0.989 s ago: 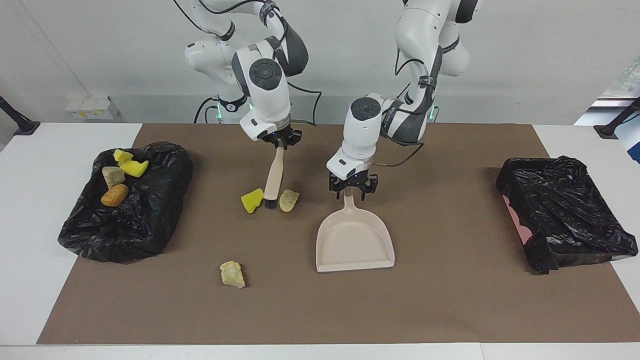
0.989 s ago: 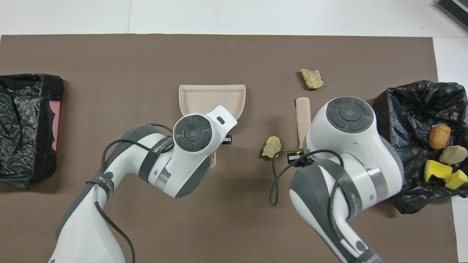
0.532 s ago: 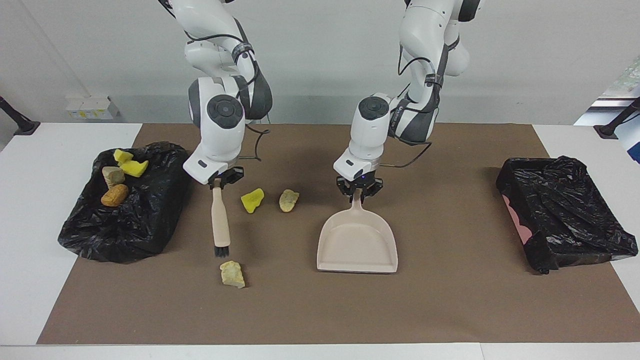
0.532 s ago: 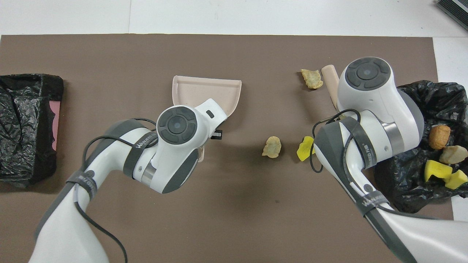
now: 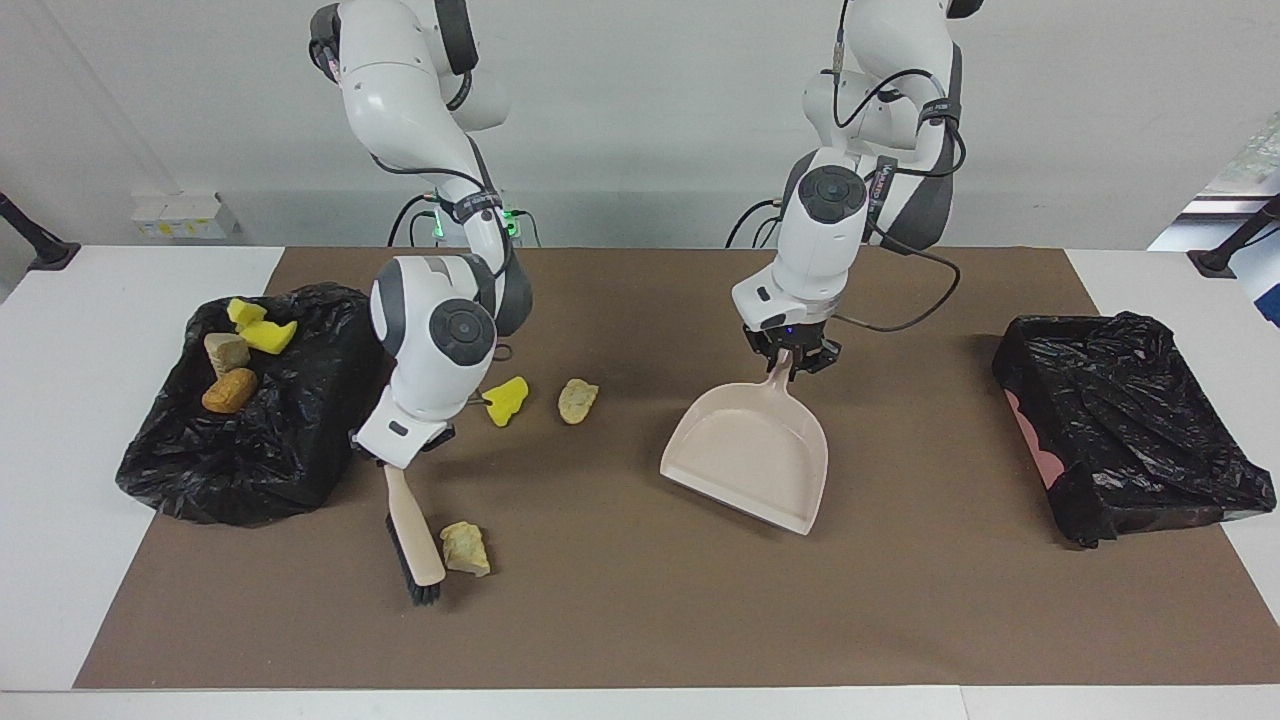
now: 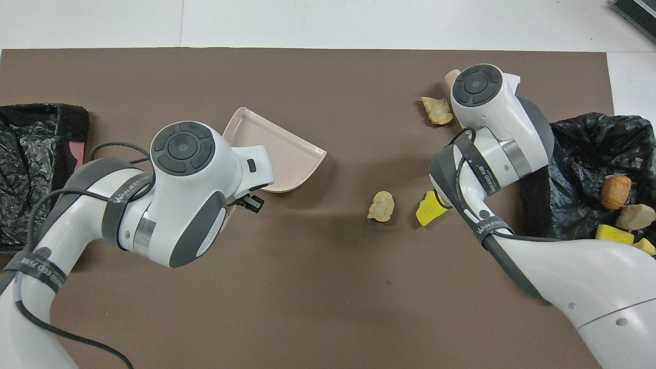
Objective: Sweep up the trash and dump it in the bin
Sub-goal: 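Position the dustpan near the debris while the right gripper sweeps toward it, then sweep the bread and sponge pieces into the dustpan with the right gripper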
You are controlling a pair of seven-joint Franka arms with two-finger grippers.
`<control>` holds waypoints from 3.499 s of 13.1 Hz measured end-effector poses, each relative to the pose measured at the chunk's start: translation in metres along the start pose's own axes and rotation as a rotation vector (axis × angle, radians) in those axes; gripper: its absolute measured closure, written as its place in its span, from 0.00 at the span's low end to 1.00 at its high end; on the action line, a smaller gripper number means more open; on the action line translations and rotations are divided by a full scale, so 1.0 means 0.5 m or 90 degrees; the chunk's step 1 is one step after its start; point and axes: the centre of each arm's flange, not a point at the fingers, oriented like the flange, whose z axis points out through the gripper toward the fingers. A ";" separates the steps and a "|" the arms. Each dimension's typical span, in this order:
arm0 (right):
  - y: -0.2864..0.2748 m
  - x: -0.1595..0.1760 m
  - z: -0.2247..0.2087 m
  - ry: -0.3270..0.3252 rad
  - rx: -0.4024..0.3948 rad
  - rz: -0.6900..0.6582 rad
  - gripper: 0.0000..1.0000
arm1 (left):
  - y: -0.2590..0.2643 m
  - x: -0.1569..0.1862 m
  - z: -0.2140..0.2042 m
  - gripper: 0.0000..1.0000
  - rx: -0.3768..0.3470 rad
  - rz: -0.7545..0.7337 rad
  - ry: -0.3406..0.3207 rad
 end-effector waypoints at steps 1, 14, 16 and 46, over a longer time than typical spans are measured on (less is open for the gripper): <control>-0.010 0.002 -0.003 0.001 0.001 -0.014 0.74 | -0.010 -0.004 0.003 0.69 -0.001 0.052 -0.004; -0.341 -0.077 -0.133 -0.015 0.184 -0.128 0.74 | 0.010 -0.047 0.075 0.69 -0.002 0.224 0.009; -0.403 -0.093 -0.163 -0.020 0.219 -0.125 0.74 | 0.015 -0.053 0.087 0.69 0.000 0.278 0.013; -0.301 -0.405 -0.043 -0.127 0.292 0.234 0.74 | 0.007 -0.067 0.118 0.69 0.018 0.441 0.003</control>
